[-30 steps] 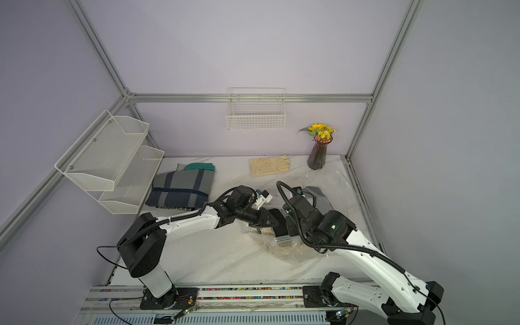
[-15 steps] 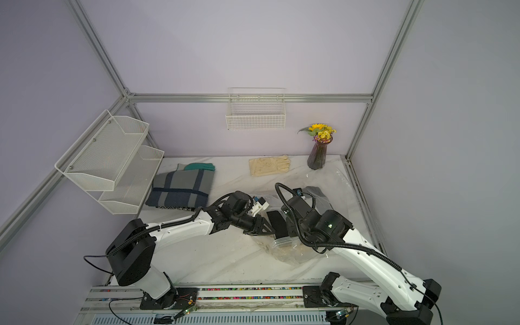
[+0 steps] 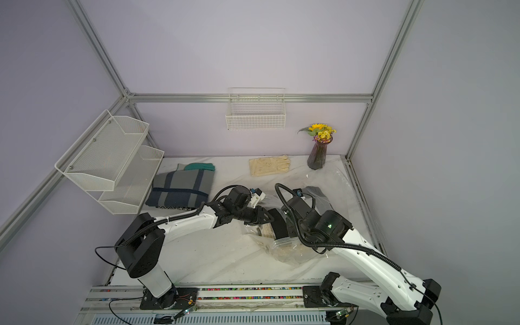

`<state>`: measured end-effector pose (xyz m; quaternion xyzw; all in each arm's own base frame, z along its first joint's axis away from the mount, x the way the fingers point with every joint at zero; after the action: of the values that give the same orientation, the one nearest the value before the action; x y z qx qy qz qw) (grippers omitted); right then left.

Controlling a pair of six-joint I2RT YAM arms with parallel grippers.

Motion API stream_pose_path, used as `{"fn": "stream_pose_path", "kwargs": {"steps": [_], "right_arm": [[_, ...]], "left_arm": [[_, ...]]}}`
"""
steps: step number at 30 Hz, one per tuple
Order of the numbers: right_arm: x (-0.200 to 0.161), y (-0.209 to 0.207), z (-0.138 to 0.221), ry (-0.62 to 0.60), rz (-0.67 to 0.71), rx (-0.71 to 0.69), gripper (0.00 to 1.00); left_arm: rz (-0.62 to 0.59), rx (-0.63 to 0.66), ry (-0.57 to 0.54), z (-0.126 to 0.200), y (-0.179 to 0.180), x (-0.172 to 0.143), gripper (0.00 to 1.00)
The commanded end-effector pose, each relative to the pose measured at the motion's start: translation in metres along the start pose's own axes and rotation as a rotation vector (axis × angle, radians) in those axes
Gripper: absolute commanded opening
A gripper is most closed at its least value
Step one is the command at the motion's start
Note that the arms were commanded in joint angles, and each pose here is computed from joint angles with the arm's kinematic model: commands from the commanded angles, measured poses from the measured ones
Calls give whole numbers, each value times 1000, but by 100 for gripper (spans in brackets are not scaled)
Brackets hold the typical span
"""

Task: Take the scarf out of the vacuum bag
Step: Take out the scarf from the vacuum bag.

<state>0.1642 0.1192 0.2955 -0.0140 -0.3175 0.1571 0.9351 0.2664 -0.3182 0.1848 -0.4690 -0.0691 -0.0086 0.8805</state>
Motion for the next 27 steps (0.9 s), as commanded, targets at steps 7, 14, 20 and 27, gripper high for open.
{"fn": "stream_pose_path", "kwargs": {"steps": [7, 14, 20, 27], "right_arm": [[3, 7, 0, -31, 20, 65, 11], [7, 15, -5, -34, 37, 107, 13], [14, 19, -8, -32, 46, 115, 13], [20, 24, -13, -23, 63, 115, 13]], "left_arm": [[-15, 14, -97, 5, 9, 24, 35], [-8, 8, -126, 10, 16, 38, 36], [0, 14, -113, 1, 22, 41, 35], [9, -11, -116, -1, 23, 46, 34]]}}
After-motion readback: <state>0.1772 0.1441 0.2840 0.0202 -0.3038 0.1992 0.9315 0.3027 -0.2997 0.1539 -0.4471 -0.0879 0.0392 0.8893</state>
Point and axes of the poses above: each gripper's point midway between its finger pads, its own z axis back along the fingers, its own y axis along the line the jaws close on, x = y × z, the point moved 8 cm from there along z, back along the fingers, and after that the axes turned 11 degrees about z, right-handed, at the moved point
